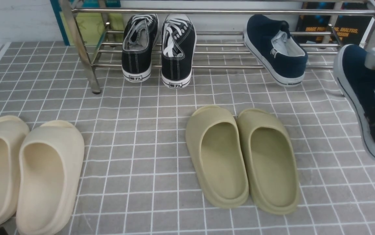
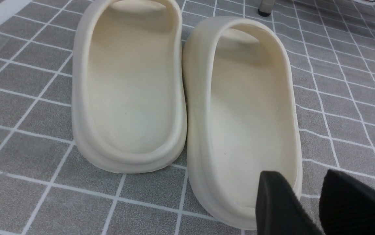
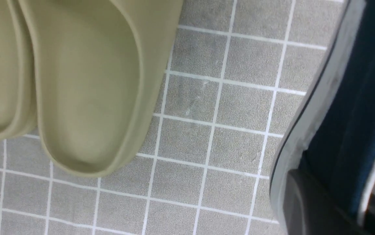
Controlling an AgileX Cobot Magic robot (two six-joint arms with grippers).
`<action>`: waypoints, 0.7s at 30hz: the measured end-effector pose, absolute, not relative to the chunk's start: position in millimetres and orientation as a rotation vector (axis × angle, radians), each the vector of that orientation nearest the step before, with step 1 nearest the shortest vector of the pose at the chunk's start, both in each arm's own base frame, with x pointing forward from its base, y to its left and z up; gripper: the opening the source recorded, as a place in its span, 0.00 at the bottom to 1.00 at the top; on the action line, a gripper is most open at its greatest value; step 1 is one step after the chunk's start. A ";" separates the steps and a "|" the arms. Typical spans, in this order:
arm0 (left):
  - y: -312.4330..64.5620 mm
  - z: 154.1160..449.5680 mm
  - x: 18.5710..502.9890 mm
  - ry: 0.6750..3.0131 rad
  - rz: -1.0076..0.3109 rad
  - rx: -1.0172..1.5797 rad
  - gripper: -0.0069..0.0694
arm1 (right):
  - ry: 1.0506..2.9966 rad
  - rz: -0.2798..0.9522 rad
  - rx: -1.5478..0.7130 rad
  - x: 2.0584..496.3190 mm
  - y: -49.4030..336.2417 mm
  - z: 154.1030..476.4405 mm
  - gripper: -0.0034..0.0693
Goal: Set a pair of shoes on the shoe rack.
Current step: Use the right arm to put a shoe into the shoe rack
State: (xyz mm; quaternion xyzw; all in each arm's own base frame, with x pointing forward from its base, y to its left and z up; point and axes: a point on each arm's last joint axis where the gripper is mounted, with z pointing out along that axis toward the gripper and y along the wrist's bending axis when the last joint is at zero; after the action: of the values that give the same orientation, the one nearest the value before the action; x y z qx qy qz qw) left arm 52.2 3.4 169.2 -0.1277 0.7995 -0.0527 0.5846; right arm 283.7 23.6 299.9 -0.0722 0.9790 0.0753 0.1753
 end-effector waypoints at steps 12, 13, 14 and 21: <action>3.4 169.2 52.2 1.865 -0.123 -0.298 0.40 | 2.769 0.254 -0.286 312.2 27.9 305.9 0.10; 3.4 169.2 52.2 1.865 -0.123 -0.298 0.40 | 2.773 0.255 -0.294 316.9 28.1 305.1 0.10; 3.4 169.2 52.2 1.865 -0.123 -0.298 0.40 | 2.779 0.255 -0.302 321.6 28.3 303.9 0.10; 3.4 169.2 52.2 1.865 -0.123 -0.298 0.40 | 2.797 0.254 -0.347 359.5 29.6 294.1 0.10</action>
State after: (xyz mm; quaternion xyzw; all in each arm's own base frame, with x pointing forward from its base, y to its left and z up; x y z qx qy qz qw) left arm 52.2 3.4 169.2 -0.1277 0.7995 -0.0527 0.5846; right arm 359.5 29.6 294.1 -0.1213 0.9764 0.0886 0.1552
